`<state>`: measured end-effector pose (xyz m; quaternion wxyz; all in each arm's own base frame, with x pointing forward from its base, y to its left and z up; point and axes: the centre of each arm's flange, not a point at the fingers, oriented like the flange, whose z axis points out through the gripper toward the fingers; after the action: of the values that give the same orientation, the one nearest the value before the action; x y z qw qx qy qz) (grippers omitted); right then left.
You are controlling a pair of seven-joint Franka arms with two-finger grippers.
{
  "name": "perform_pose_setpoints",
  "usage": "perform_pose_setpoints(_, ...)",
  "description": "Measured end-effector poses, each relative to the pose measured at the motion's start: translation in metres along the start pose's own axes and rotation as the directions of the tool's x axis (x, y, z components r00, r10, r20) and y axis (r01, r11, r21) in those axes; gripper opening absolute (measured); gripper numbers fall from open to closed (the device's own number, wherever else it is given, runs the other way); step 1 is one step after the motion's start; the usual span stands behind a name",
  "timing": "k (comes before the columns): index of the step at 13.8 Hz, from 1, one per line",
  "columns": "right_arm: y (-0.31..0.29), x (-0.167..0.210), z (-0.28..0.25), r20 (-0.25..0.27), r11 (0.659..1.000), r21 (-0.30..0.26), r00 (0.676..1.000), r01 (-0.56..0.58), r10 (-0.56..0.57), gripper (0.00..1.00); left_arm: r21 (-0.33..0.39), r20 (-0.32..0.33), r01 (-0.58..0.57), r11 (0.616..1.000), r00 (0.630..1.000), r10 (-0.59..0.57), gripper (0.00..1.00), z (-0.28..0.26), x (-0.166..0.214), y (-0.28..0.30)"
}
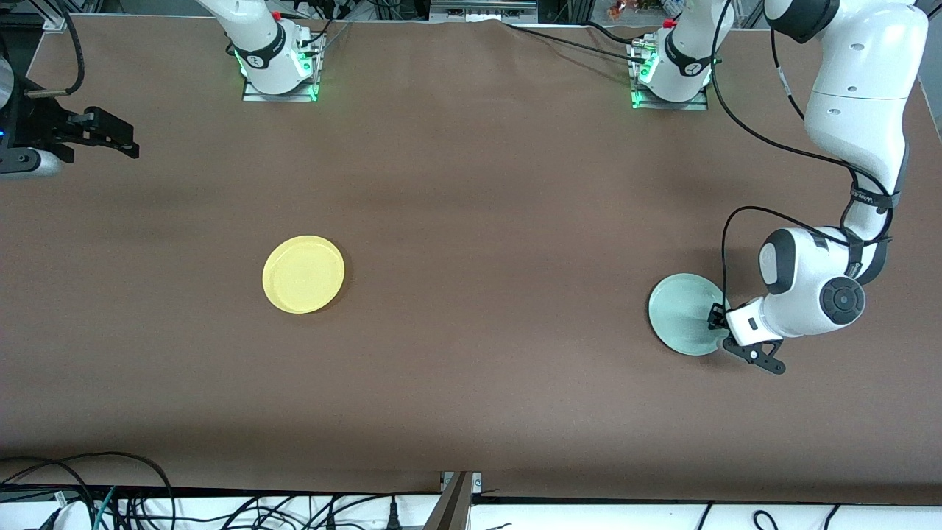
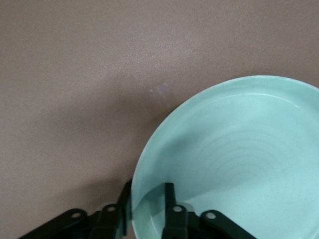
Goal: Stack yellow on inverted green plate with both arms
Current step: 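Close the left gripper on the green plate rim and lift it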
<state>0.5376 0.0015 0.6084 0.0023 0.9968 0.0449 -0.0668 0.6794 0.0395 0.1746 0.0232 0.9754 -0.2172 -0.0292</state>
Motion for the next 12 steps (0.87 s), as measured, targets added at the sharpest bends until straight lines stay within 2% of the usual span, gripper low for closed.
perform_pose_setpoints(2,-0.001,0.0,0.001,0.001,1.0,0.0,1.0,0.002,-0.002,1.0,0.001,-0.003,-0.004,1.0,1.0,0.004,0.11,-0.003,0.002,0.001)
perform_pose_setpoints(3,-0.002,0.001,0.001,0.001,1.0,0.0,1.0,0.003,-0.003,1.0,0.002,-0.006,-0.007,1.0,1.0,0.007,0.09,-0.006,0.003,0.002)
perform_pose_setpoints(7,-0.002,0.001,0.001,-0.001,1.0,0.0,1.0,0.003,-0.003,1.0,-0.001,0.001,-0.029,1.0,1.0,0.029,0.04,-0.022,0.011,0.015)
perform_pose_setpoints(12,-0.001,0.002,0.0,-0.006,1.0,-0.001,1.0,0.002,-0.002,1.0,0.07,0.093,-0.155,0.985,0.985,0.148,0.04,-0.076,0.042,0.055)
